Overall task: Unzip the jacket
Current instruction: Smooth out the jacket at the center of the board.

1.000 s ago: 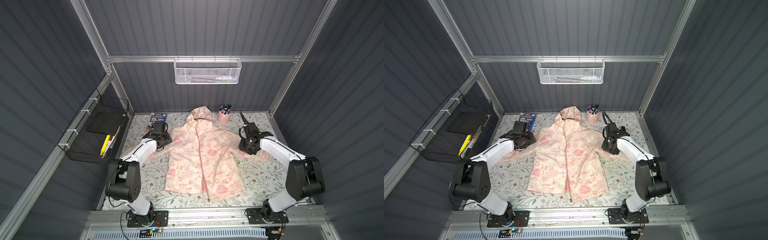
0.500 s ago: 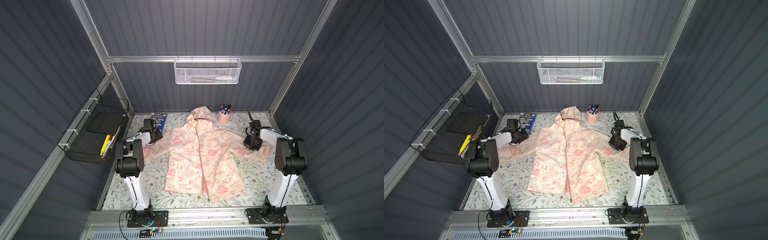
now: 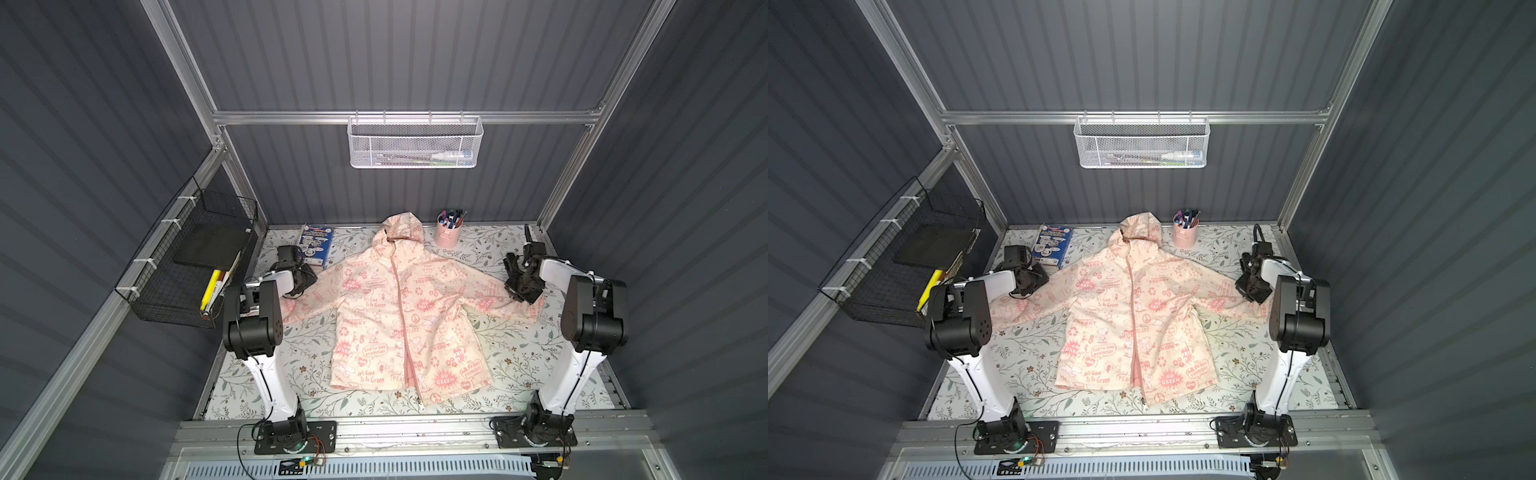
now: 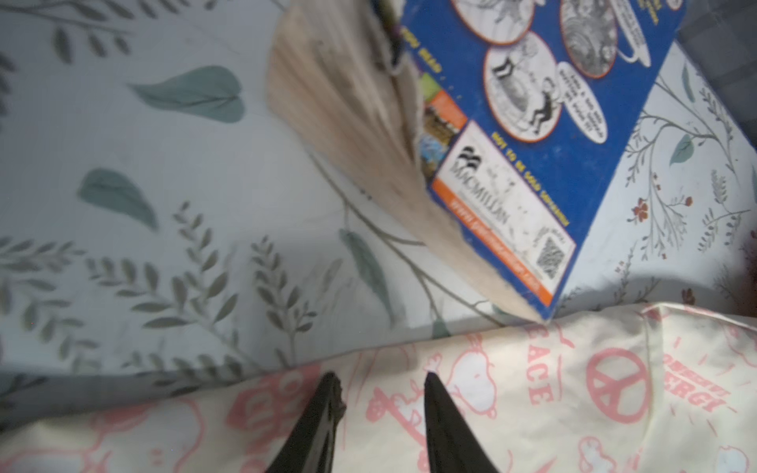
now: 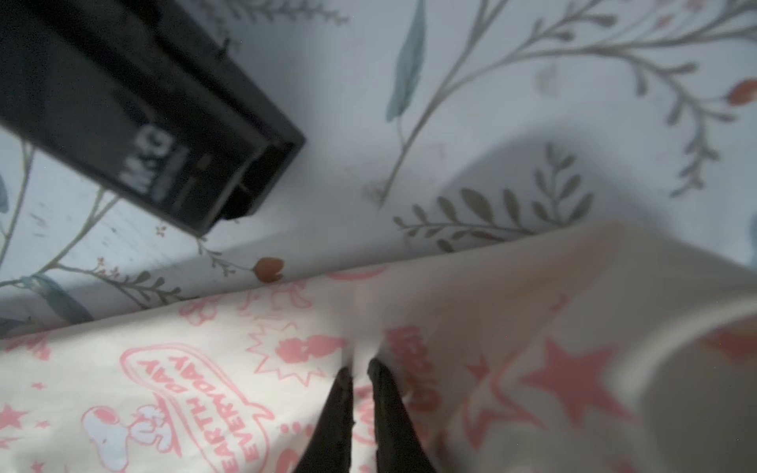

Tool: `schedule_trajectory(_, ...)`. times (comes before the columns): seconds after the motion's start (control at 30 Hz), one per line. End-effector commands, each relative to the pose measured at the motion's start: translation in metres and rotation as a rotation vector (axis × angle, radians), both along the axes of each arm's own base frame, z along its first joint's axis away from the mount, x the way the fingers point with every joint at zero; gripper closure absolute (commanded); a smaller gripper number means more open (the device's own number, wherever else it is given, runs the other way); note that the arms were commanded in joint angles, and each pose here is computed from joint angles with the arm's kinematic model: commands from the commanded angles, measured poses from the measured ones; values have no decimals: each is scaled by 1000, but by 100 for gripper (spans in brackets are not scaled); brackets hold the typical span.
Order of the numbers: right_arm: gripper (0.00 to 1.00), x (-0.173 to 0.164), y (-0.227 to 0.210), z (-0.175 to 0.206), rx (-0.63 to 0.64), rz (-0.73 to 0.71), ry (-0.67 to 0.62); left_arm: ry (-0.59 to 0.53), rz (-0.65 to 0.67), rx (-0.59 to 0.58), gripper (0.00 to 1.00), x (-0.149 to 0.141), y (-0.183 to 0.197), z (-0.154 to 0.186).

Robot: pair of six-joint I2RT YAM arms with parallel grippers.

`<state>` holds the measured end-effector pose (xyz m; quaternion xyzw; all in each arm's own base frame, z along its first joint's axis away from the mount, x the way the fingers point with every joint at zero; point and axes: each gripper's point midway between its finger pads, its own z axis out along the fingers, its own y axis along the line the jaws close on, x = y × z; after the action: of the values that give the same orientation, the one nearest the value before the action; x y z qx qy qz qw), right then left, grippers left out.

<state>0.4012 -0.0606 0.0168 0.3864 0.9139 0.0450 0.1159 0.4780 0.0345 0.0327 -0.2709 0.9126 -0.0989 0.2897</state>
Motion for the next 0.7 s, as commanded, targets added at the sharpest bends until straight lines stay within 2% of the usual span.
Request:
schedule_trajectory(0.0, 85, -41, -11, -23, 19, -72, 125, 178, 87, 3, 64, -52, 12, -35)
schedule_trajectory(0.23, 86, -65, -34, -16, -6, -150, 148, 174, 132, 24, 64, -70, 27, -24)
schedule_trajectory(0.33, 83, -60, -35, 0, -20, -109, 75, 144, 95, 17, 64, -64, 24, -17)
schedule_trajectory(0.4, 71, -48, -30, 21, -38, -52, -17, 77, 65, 33, 62, -50, 24, -3)
schedule_trajectory(0.5, 51, -48, -42, 56, -163, -61, -80, 5, -16, 66, 52, -34, 21, 19)
schedule_trajectory(0.57, 42, -63, -61, 69, -265, -138, -56, -32, -39, 73, 48, -25, 20, 31)
schedule_trajectory(0.67, 27, -84, -76, 77, -329, -209, -4, -55, -61, 76, 48, -19, 19, 37)
